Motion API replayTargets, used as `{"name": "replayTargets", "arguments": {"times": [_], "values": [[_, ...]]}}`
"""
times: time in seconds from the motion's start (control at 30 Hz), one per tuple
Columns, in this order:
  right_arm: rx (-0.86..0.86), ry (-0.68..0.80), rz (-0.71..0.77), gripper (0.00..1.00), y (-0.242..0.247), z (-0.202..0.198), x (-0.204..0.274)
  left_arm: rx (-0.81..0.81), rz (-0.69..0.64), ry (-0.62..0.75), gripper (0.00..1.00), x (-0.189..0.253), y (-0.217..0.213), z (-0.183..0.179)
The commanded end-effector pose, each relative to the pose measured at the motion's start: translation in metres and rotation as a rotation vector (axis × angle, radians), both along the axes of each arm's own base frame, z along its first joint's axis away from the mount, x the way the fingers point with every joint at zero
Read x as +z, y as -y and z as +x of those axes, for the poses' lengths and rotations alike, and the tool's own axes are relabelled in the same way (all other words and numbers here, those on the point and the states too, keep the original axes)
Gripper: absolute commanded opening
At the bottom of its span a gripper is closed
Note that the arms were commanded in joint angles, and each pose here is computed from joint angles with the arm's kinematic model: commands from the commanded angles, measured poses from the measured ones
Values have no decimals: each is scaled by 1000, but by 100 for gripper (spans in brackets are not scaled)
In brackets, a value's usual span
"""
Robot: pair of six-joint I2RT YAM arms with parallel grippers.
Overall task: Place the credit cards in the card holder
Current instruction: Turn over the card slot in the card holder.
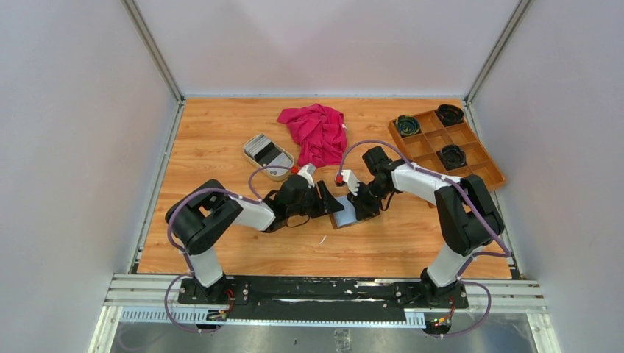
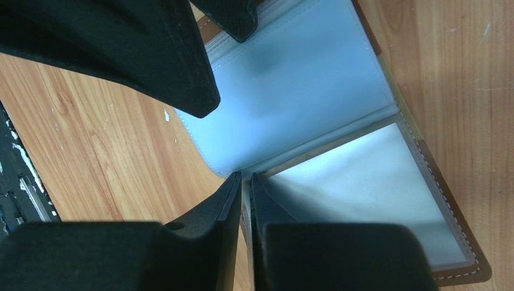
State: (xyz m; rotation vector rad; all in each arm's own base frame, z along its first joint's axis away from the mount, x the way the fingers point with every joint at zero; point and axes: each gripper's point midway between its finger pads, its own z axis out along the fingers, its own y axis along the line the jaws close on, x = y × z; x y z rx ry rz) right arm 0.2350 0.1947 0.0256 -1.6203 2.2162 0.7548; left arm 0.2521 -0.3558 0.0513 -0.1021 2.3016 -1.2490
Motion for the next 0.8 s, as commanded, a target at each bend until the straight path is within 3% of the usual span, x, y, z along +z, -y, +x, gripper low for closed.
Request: {"name": "replayTargets", "arguments": {"times": [0.0,0.27,0.47,0.77], "values": [[-13,-38,-11,14,2,-3,1,-4,7,-20,51,-9,5,1],[-13,-43,-4,14,1,-3,1,-8,33,-67,51,-26,5,-4],[-15,-46,7,15,-2,-4,3,-62,-3,-81,52,-23,29,2],[-37,48,36,25,3,9,30,-67,-33,-63,52,-13,45,13]]}}
